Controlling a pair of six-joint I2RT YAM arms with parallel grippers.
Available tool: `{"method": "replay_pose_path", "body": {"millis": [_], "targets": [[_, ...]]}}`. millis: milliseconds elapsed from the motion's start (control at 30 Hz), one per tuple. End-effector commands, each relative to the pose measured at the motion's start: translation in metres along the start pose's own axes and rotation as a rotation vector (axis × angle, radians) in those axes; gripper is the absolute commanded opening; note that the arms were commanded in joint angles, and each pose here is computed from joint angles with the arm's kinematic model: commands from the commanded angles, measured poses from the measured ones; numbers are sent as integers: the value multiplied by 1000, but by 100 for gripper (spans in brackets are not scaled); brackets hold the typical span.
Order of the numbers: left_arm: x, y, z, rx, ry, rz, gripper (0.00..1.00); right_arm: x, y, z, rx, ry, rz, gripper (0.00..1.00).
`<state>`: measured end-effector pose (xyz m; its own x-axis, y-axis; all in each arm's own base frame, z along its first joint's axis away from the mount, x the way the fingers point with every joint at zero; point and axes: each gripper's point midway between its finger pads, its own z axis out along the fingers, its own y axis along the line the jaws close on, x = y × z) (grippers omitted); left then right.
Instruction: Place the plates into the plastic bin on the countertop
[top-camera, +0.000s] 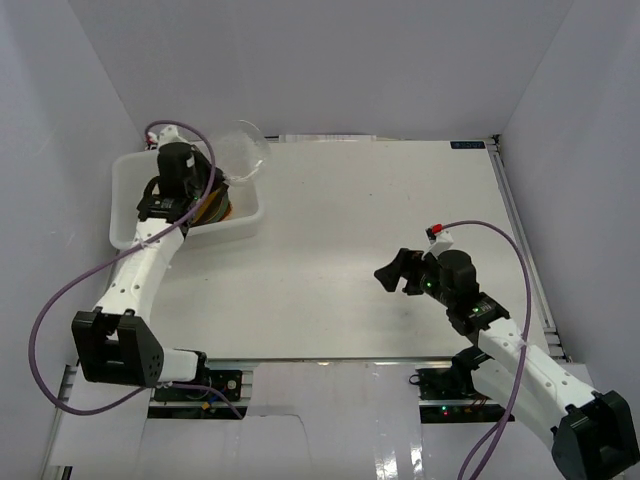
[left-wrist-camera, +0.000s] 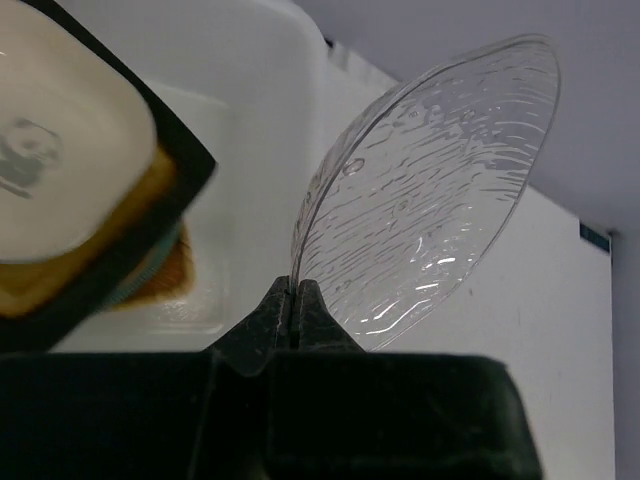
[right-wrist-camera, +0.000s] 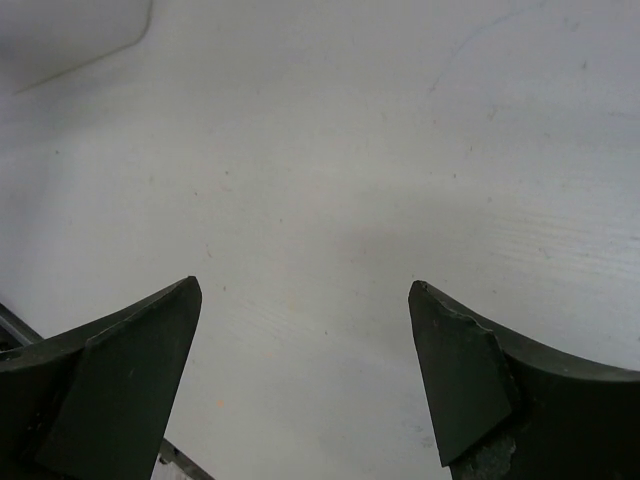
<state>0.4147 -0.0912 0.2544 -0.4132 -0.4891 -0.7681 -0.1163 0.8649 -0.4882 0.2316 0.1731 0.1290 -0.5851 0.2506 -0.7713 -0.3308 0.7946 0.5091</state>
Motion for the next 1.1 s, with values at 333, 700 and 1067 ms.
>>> {"method": "replay_pose_path", "body": {"millis": [333,700,1067], "targets": [[-63,189,24,-364,-122,-348,0,34,-3,4,-35,119,-15,90],[-64,186,35,-287,-96,-377,56,38,-2,8,-45,140,-11,91],[-79,147,-25,-220,-236,-293,98,17,4,6,-35,90,-23,90]]}}
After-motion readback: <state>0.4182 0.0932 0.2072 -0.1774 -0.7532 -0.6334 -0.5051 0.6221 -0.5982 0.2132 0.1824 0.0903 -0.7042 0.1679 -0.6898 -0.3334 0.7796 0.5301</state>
